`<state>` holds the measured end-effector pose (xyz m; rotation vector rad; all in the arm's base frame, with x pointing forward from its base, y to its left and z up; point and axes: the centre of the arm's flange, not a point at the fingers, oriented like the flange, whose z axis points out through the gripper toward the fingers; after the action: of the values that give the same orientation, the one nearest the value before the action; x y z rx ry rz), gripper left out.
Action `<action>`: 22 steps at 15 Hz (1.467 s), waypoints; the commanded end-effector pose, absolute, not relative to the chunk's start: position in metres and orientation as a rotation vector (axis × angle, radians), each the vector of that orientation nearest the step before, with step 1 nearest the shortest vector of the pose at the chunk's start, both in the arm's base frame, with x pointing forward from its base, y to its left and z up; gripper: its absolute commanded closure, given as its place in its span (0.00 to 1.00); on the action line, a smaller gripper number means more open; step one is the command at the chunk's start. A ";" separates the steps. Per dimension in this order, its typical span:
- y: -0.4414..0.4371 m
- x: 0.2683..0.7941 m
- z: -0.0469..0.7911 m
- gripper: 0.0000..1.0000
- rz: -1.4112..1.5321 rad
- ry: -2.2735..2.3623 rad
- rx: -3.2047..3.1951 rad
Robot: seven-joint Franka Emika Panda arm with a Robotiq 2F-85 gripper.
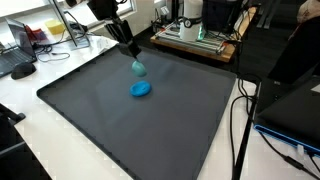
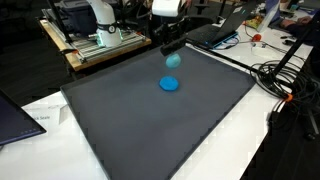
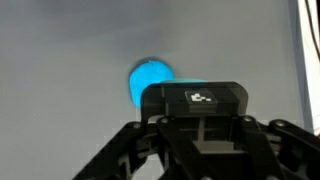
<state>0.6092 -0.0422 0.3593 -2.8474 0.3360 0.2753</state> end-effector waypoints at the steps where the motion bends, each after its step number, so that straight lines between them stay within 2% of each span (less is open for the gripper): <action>1: -0.086 0.614 0.345 0.78 0.318 0.393 -2.651; 11: -0.137 0.626 0.257 0.78 0.484 0.551 -2.392; 22: -0.165 0.629 0.196 0.78 0.592 0.518 -2.464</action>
<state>0.6249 -0.1472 0.2186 -2.4060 0.5507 0.5493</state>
